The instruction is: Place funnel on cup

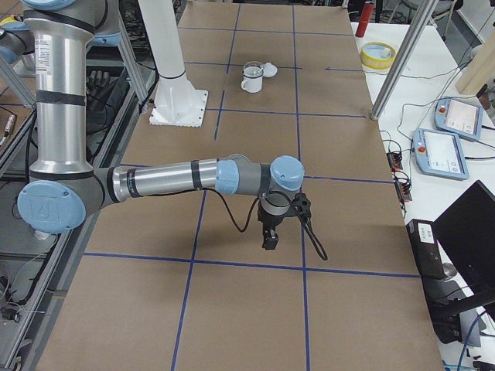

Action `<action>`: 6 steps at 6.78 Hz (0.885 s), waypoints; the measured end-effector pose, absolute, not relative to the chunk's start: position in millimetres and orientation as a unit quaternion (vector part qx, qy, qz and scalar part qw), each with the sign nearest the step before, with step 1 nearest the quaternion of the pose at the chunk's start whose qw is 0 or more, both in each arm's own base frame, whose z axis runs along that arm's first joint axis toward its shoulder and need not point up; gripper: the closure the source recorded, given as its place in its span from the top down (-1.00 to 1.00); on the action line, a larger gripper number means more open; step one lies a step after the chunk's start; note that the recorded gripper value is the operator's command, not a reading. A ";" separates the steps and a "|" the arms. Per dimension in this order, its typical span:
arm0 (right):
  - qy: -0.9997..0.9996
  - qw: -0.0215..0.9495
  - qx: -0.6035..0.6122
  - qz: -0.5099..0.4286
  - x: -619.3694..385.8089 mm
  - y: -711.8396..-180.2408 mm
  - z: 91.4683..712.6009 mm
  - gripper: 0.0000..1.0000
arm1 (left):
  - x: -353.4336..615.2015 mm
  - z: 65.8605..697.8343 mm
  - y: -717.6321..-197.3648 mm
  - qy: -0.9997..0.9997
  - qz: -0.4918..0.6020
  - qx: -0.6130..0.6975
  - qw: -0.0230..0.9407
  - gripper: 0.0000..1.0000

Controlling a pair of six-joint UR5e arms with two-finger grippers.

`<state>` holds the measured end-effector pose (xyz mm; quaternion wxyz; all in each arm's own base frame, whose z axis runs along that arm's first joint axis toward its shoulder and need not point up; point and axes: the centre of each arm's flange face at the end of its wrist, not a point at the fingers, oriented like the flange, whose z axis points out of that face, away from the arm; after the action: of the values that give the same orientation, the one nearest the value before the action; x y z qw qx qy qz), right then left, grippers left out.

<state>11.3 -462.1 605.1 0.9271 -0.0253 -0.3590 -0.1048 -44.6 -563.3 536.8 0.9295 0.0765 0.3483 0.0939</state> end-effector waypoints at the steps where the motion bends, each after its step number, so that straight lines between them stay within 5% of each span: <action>1: -0.359 0.927 -0.025 -0.105 11.3 -462.1 605.0 1.00 | -57.4 573.9 -554.9 0.353 0.090 0.065 0.929 1.00; 6: -0.359 0.927 -0.025 -0.105 11.4 -462.1 605.0 1.00 | -74.2 644.8 -538.5 0.359 0.070 0.043 0.930 1.00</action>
<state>11.4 -462.1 605.0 0.9271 -0.0252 -0.3590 -0.1048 -74.2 -538.5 644.8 0.9299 0.0428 0.3585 0.0700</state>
